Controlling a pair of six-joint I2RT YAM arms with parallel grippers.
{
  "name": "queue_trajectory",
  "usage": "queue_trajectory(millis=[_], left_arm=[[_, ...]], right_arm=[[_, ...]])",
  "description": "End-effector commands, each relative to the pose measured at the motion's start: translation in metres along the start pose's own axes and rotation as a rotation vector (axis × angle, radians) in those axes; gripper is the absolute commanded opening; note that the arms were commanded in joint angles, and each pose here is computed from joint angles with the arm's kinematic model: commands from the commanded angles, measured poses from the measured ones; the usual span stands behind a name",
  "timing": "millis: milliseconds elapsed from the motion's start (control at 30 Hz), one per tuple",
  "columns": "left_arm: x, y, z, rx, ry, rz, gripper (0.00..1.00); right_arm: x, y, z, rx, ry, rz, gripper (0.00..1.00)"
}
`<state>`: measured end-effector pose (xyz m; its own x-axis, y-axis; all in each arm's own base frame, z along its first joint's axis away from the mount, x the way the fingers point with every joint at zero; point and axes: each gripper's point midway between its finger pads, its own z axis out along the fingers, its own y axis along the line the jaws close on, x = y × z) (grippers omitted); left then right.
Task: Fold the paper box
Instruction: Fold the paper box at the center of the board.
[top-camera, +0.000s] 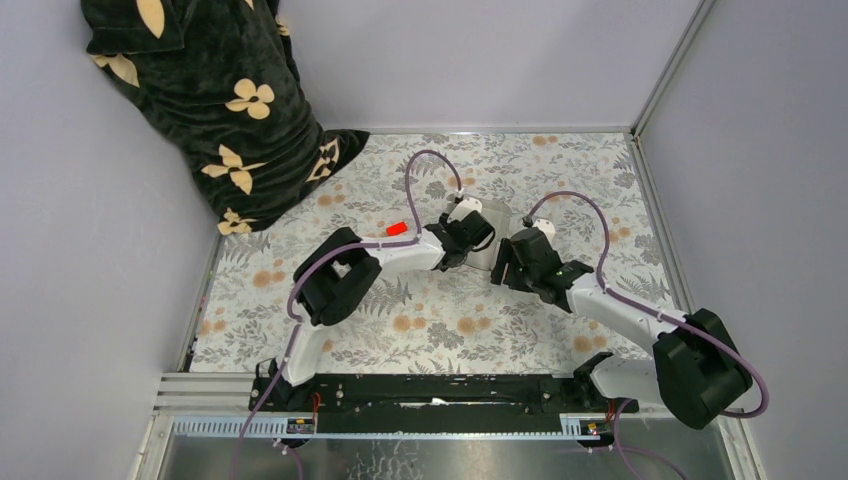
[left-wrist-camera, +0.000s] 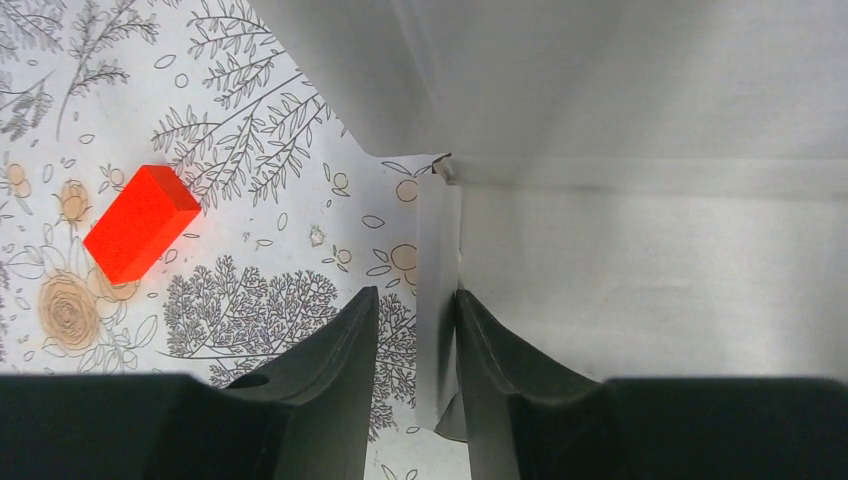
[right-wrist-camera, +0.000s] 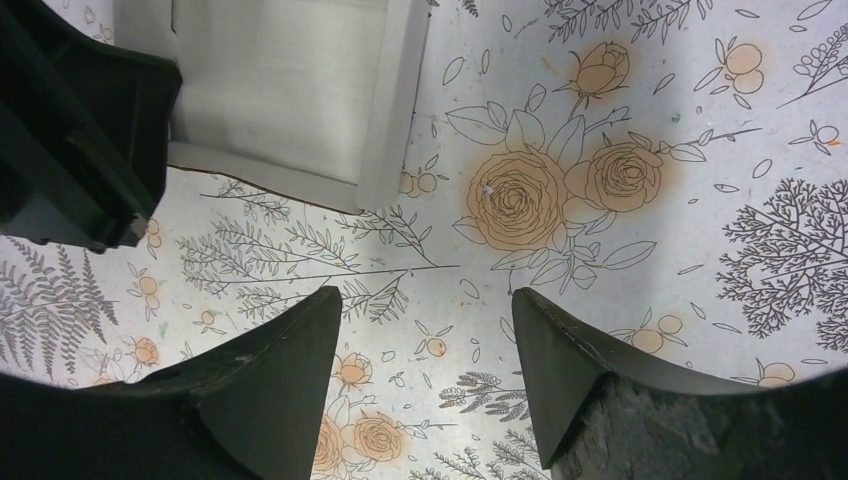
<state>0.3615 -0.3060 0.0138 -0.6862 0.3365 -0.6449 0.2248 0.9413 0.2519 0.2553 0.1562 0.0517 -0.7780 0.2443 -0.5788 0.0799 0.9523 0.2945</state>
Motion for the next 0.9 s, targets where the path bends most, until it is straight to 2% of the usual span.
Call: queue_trajectory(millis=[0, 500, 867], left_arm=[[0.034, -0.013, 0.002, 0.131, 0.104, -0.004, 0.42], [0.024, -0.022, -0.011, 0.277, 0.066, -0.083, 0.60], [0.007, -0.031, -0.028, 0.396, 0.030, -0.126, 0.60]], right_arm=[[-0.007, 0.002, 0.001, 0.005, -0.010, 0.000, 0.71], [0.002, 0.003, 0.007, -0.006, 0.031, 0.000, 0.72], [0.001, 0.004, 0.007, -0.005, 0.033, -0.005, 0.72]])
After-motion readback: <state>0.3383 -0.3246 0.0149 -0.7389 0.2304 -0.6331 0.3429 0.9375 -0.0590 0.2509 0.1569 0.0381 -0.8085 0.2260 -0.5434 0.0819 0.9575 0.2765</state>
